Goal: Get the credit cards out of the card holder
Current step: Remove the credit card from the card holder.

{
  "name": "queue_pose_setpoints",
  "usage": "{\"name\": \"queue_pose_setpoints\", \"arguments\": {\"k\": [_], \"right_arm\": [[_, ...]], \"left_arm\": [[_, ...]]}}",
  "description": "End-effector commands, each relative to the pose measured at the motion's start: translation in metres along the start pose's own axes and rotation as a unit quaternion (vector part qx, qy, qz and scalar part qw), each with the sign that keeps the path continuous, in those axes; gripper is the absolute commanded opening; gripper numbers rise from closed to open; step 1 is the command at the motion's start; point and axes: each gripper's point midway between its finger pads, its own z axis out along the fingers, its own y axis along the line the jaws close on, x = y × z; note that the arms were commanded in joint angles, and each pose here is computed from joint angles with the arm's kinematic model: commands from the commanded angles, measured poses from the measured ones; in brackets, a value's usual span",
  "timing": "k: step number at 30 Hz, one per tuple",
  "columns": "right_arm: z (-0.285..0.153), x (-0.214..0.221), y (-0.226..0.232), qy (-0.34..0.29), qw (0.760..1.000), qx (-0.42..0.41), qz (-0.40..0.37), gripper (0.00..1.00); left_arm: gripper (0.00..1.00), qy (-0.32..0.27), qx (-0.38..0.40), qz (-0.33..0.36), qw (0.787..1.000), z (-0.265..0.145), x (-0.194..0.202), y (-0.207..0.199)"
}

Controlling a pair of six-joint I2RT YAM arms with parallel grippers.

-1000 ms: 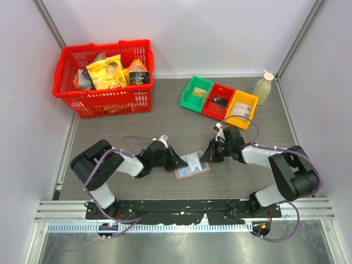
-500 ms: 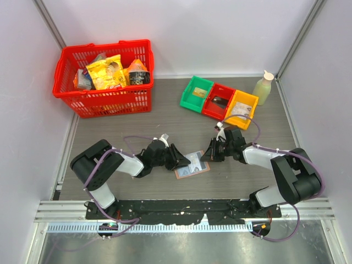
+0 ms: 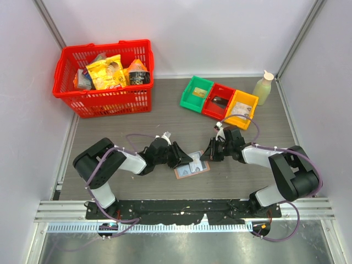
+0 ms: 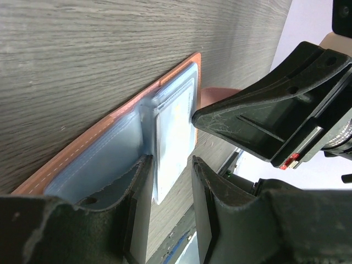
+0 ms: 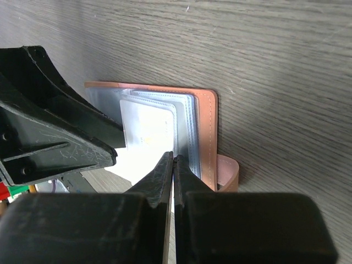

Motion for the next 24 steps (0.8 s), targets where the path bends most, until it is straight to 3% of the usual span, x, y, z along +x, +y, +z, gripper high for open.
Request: {"name": "queue_pose_setpoints", "arguments": {"k": [1,8,24], "right_arm": [[0.002,-0.005,-0.012,-0.019,0.999,0.025,-0.013,0.06],[0.002,0.007,-0.02,-0.011,0.999,0.03,-0.001,0.06],[0.001,0.012,-0.026,-0.012,0.999,0.041,-0.001,0.06]], "left_arm": [[0.37,-0.001,0.009,0.014,1.0,0.007,-0.001,-0.01],[0.36,0.002,0.027,0.022,0.999,0.013,0.0,-0.027],[0.22,-0.017,0.021,0.008,1.0,-0.003,-0.003,-0.034]]}}
